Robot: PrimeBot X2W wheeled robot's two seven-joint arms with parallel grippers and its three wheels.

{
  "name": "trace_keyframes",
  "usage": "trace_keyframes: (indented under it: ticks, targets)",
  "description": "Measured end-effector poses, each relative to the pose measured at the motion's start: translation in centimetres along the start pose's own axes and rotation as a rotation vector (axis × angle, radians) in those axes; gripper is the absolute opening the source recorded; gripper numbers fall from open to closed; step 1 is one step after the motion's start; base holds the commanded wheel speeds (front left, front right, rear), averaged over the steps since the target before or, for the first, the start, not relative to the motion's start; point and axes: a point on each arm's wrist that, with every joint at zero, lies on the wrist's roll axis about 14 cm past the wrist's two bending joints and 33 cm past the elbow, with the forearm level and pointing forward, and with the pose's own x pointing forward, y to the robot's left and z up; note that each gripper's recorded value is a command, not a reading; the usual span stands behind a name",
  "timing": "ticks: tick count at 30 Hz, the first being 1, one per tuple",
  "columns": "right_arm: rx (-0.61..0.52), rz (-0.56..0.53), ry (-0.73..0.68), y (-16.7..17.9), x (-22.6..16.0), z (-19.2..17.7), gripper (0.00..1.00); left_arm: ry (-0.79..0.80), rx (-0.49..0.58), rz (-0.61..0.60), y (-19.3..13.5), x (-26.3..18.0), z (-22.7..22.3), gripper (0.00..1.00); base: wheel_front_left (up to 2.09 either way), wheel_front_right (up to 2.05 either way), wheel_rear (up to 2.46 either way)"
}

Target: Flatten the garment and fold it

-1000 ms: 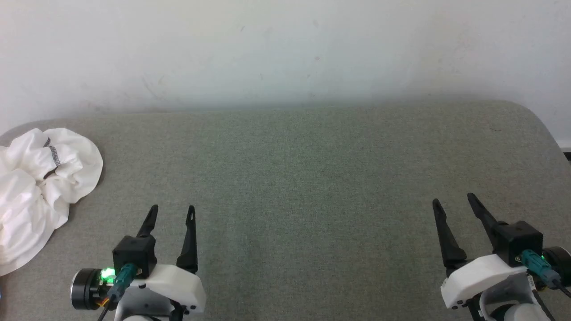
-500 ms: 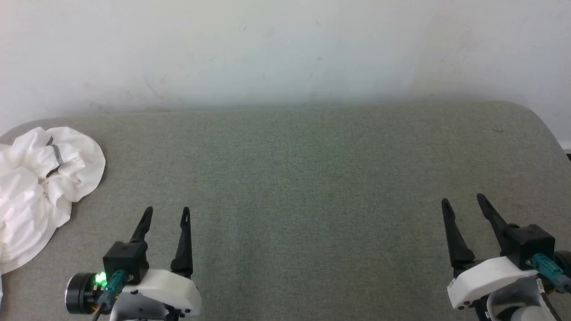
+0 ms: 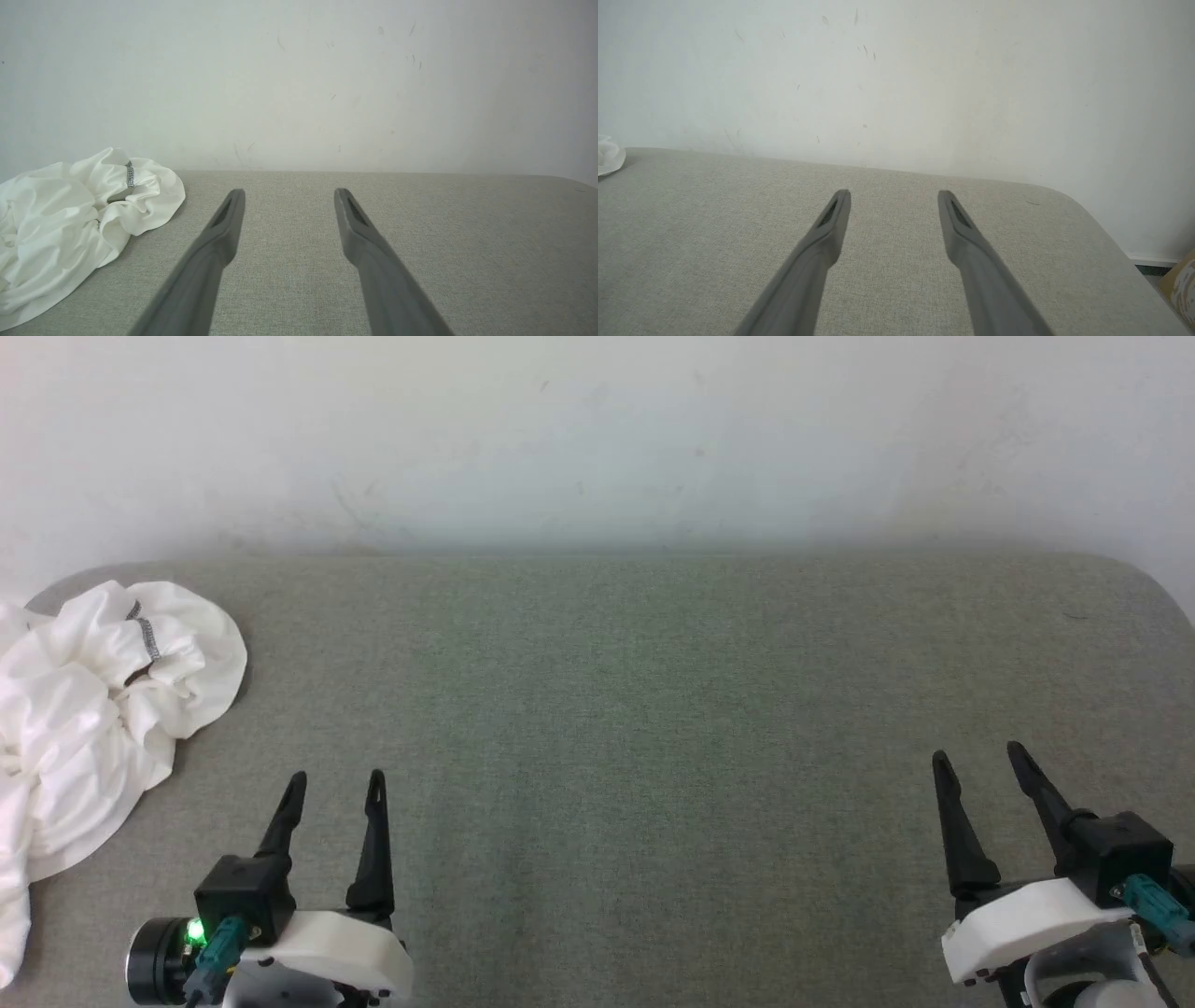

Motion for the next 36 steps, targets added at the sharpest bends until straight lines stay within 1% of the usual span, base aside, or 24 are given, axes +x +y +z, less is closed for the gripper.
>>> trace_keyframes:
  ticks: [8,17,36]
  targets:
    - [0.003,0.037,-0.007,1.2,0.7,-0.1,1.00,-0.018,-0.010,0.044,1.2,-0.7,0.3,1.00,0.00,0.00,0.00]
    - [0.014,0.088,-0.012,2.9,1.1,-0.3,1.00,-0.033,-0.023,0.103,3.0,-2.5,0.5,1.00,0.00,0.00,0.00]
    - [0.026,0.246,-0.023,8.3,2.5,-0.6,1.00,-0.066,-0.041,0.268,7.5,-6.7,0.8,1.00,0.00,0.00,0.00]
